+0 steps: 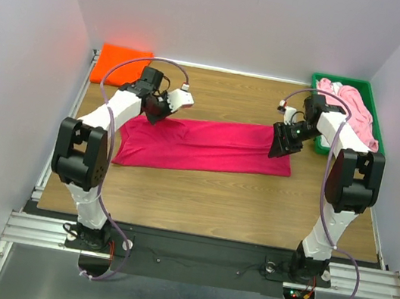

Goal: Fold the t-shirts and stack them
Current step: Fold the tshirt

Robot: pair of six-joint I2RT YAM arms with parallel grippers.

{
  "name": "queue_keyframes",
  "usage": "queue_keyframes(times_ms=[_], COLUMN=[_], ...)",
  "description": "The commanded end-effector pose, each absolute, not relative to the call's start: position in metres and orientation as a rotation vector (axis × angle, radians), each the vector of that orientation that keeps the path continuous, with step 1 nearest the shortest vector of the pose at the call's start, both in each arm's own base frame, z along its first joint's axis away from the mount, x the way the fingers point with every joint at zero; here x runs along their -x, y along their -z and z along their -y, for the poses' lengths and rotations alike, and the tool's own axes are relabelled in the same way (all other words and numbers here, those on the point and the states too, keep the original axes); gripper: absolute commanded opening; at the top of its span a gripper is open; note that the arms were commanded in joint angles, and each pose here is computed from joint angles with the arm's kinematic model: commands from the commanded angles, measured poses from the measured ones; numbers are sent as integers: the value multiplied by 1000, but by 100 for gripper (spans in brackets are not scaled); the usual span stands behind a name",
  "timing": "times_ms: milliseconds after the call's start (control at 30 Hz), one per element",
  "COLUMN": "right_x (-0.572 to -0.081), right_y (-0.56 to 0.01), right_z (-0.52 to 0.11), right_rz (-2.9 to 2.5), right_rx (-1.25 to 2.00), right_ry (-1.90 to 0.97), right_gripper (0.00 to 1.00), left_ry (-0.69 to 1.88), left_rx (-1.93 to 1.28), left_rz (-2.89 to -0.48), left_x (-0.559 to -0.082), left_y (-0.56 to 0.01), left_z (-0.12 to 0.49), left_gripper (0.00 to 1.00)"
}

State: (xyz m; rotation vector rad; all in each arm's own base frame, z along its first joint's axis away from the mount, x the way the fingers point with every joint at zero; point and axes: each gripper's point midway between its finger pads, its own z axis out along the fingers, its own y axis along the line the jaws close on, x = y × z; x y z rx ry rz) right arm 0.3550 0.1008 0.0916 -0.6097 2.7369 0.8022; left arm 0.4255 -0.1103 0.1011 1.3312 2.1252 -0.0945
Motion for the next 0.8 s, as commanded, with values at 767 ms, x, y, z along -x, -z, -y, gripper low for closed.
queue_keyframes(times_ms=[767], right_x=[-391], right_y=[-98], right_z=[-78], right_rz=[-2663], right_rx=[745], right_ry=[-592], right_gripper=[53], left_ry=[526], left_rx=[-1406], left_rz=[-2060], left_x=[-361], left_y=[-128], left_z=[175], left_gripper=[43])
